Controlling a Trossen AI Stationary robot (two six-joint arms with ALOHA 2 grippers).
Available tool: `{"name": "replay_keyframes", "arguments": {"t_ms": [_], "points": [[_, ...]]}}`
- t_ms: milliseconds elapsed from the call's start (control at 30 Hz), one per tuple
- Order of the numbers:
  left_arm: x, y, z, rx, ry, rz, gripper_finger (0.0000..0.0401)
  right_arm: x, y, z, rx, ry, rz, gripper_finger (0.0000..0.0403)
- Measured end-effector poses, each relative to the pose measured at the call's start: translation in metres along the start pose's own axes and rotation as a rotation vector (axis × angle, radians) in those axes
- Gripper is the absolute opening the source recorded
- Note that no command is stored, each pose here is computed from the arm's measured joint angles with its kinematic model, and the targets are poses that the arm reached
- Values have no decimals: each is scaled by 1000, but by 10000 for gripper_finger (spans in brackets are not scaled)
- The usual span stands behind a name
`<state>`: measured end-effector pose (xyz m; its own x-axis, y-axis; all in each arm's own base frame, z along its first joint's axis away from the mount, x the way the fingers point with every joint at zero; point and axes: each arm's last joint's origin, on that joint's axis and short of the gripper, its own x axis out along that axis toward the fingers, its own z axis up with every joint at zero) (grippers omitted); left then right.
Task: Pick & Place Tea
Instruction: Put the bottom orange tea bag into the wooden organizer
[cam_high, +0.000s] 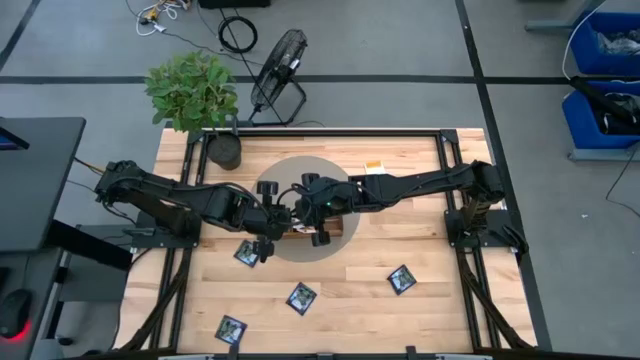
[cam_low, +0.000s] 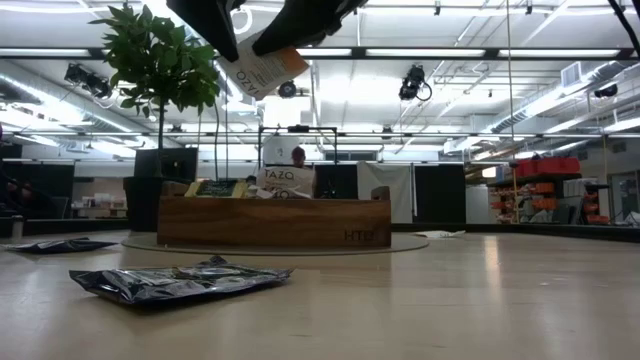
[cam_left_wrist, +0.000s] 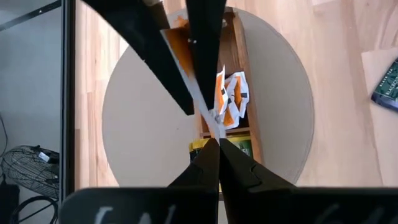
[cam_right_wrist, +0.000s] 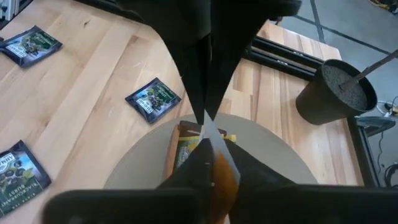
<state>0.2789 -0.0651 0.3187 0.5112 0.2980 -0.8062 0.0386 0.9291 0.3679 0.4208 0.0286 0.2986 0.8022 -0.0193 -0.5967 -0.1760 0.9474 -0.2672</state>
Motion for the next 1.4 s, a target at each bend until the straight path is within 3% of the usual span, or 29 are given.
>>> {"name": "replay_keyframes", "arguments": {"t_ms": [533,700,933,1100,1300,1400], "points": [[0,2,-2,-45,13,68,75,-25,-2,1,-20,74,-83,11],[-8,2,-7,-71,25,163,91,-42,-4,-2,16,108,-127,11],[-34,-5,-15,-113,-80,356,91,-64,-2,-21,76,116,-226,11],[-47,-14,-19,-149,-194,471,86,-93,5,-31,140,-49,-295,11],[-55,-26,-15,-206,-349,665,85,-115,16,-38,214,-486,-262,11],[-53,-35,-18,-237,-419,782,85,-117,23,-45,190,-633,-259,11]]}}
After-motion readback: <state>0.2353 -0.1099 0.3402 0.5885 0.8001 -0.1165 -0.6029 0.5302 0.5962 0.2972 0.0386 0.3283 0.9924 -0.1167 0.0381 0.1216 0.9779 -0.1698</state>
